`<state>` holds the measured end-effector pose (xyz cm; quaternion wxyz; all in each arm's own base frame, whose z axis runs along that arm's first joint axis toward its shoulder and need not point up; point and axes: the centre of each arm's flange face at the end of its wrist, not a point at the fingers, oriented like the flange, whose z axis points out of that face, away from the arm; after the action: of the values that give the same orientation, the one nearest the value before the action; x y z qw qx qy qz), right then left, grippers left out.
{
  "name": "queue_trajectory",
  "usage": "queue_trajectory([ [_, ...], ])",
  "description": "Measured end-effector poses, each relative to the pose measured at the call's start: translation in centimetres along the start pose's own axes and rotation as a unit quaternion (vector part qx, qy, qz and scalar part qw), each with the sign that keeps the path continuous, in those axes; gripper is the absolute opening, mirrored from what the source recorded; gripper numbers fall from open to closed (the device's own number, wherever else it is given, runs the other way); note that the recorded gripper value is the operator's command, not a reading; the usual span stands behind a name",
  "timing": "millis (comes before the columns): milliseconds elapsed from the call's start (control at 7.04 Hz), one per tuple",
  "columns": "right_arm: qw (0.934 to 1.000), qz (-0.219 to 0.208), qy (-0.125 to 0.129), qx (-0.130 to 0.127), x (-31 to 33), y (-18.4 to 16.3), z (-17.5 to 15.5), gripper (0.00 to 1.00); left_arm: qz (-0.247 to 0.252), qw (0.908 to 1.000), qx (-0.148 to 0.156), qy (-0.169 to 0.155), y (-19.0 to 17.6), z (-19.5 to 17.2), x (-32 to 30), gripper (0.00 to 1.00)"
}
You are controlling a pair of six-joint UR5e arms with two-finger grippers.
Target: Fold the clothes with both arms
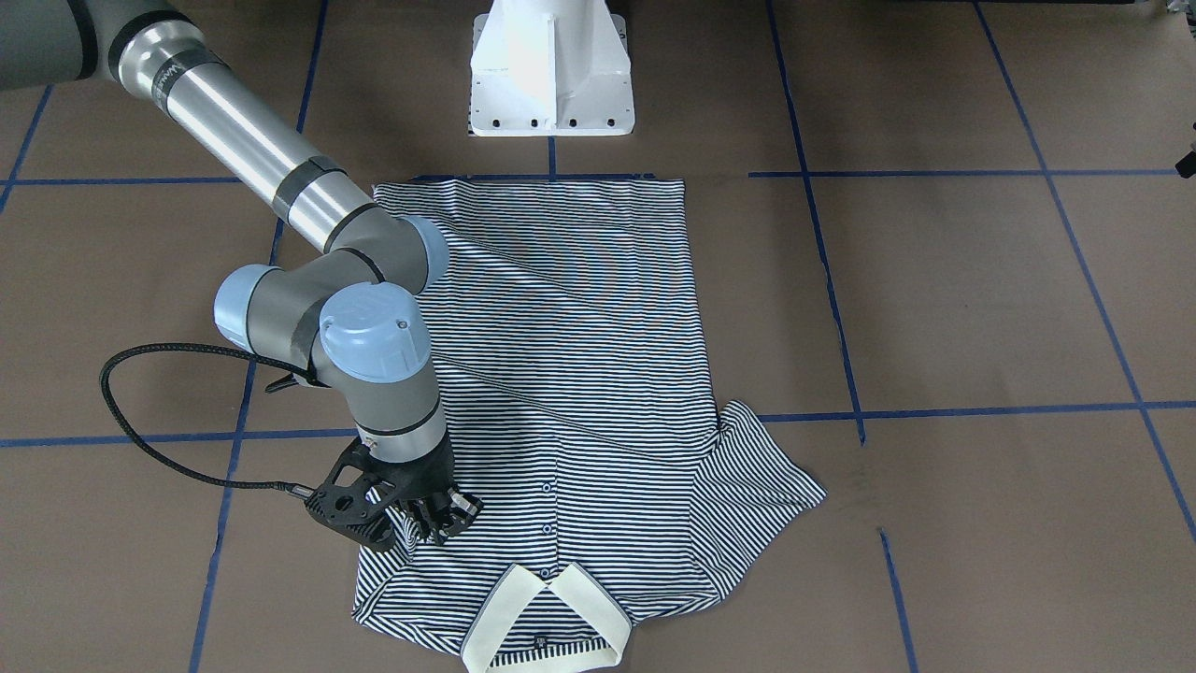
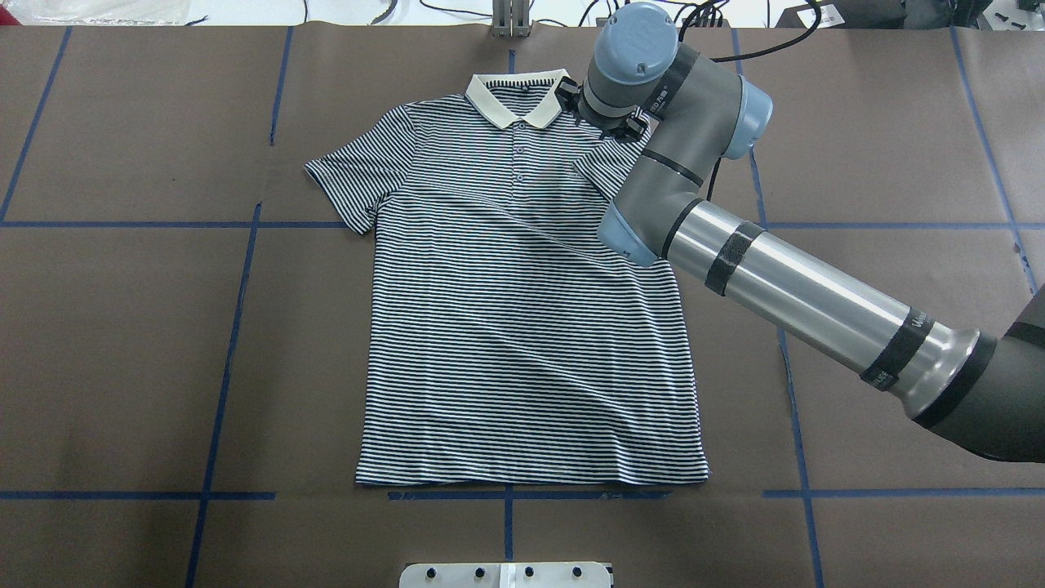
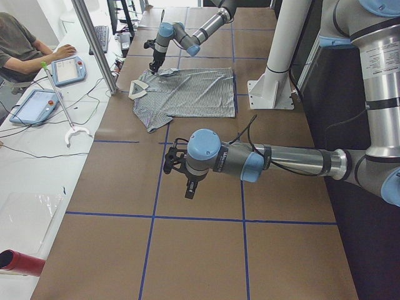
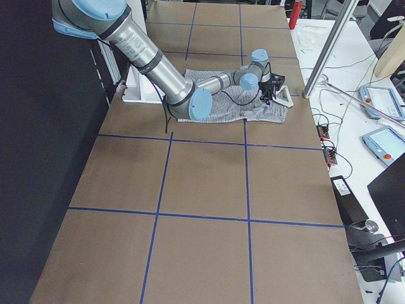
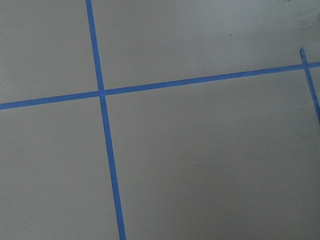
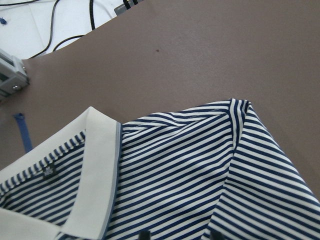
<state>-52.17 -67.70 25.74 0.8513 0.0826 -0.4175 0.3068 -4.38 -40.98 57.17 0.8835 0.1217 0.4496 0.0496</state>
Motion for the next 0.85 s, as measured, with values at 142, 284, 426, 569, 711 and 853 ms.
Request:
queue_trajectory([
  [142, 0.9997, 0.0, -0.023, -0.003, -0.8, 0.4, -2.2, 1.0, 0.005, 1.0, 0.008, 0.001, -2.3, 0.2, 0.6, 1.0],
  [284, 0.9988, -0.003, -0.048, -0.01, -0.3, 0.8, -4.9, 1.0, 0.009, 0.9998, 0.015, 0.004, -6.0, 0.7, 2.3, 1.0],
  [426, 0.9973, -0.007, -0.07, -0.022, 2.0, 1.3, -7.2, 1.0, 0.016, 0.9997, 0.015, 0.005, -9.5, 2.2, 5.5, 1.0],
  [569, 0.9956, -0.01, -0.086, -0.034, 5.1, 1.6, -9.3, 1.0, 0.006, 0.9999, 0.01, 0.0, -13.3, 5.0, 10.0, 1.0],
  [711, 0.9944, -0.012, -0.097, -0.041, 7.9, 1.6, -11.1, 1.0, -0.029, 0.9996, 0.003, -0.005, -17.3, 8.8, 14.7, 1.0],
  [853, 0.9937, -0.012, -0.101, -0.047, 10.6, 1.5, -12.4, 1.0, -0.078, 0.9969, -0.003, -0.008, -21.1, 12.8, 18.6, 1.0],
])
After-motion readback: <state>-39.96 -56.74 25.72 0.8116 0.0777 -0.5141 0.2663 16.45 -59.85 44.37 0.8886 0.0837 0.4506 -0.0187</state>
